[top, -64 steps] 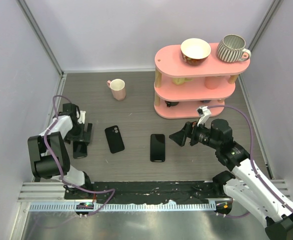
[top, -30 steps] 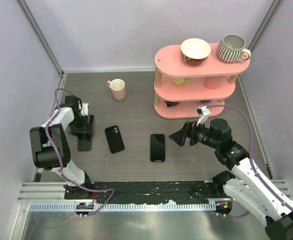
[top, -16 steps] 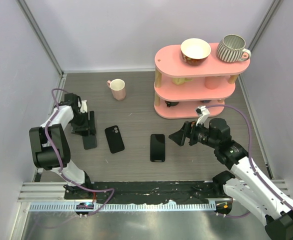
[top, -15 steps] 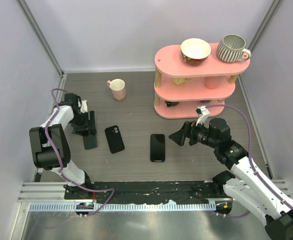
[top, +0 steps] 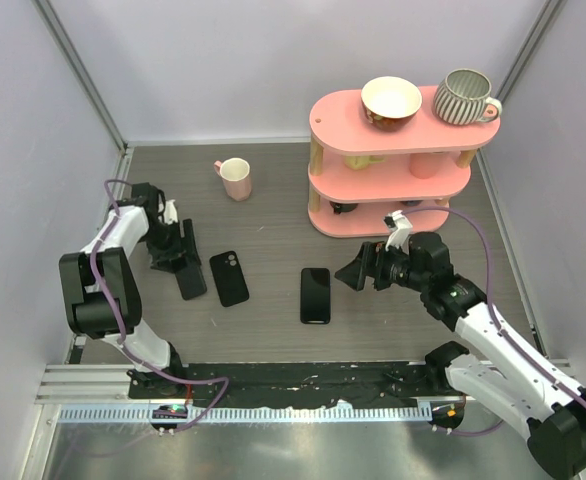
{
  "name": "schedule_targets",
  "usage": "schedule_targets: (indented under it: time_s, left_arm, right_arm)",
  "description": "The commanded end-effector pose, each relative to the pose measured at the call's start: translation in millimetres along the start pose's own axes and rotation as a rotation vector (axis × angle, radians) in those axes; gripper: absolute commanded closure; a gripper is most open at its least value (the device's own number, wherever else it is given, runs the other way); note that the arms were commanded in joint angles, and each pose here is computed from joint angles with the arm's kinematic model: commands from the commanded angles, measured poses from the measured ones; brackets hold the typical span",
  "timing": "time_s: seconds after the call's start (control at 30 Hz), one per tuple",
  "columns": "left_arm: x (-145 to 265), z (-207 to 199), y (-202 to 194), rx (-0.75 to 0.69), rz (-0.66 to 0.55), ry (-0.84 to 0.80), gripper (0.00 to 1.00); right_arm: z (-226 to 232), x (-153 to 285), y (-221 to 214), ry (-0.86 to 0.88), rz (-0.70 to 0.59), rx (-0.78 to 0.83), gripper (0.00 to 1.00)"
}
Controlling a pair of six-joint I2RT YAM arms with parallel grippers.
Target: Put the phone into the phone case
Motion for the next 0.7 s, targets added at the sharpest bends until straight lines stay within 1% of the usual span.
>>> schedule_targets:
  time_s: [0.0,0.13,0.3,0.5,0.6,0.63,0.67]
  left_arm:
    - [23,-18,5,0.017,-0.052,-0.049,0.76]
    - [28,-29,3,0.038,-0.068,-0.096,0.79]
    - [24,-56,3,0.076,-0.046,-0.231,0.8]
    - [11,-73,2,0.047,-0.018,-0.221,0.82]
    - [9,-73,9,0.072,-0.035,-0.211,0.83]
    - [8,-82,10,0.051,-0.036,-0.213,0.84]
    - [8,-82,12,0.057,-0.04,-0.21,0.84]
  right_arm:
    - [8,-3,12,0.017,-0.027,0.026,0.09]
    - [6,-3,12,0.006,-0.026,0.025,0.1]
    - [4,-4,14,-0.01,-0.034,0.027,0.1]
    - [1,-3,13,-0.025,-0.035,0.025,0.1]
    - [1,-3,14,-0.026,-0.036,0.027,0.1]
    - [1,-3,13,-0.03,-0.032,0.026,0.1]
    - [0,-3,13,-0.03,-0.034,0.026,0.1]
Point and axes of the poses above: each gripper's point midway between its finger pads, its own x axis back along the fingers, its own z axis along the line the jaws close on, y = z × x, the point moved 2 cm from there along x, back along the fingers, and after that the axes turned 14 degrees about -x, right-handed, at the moved point
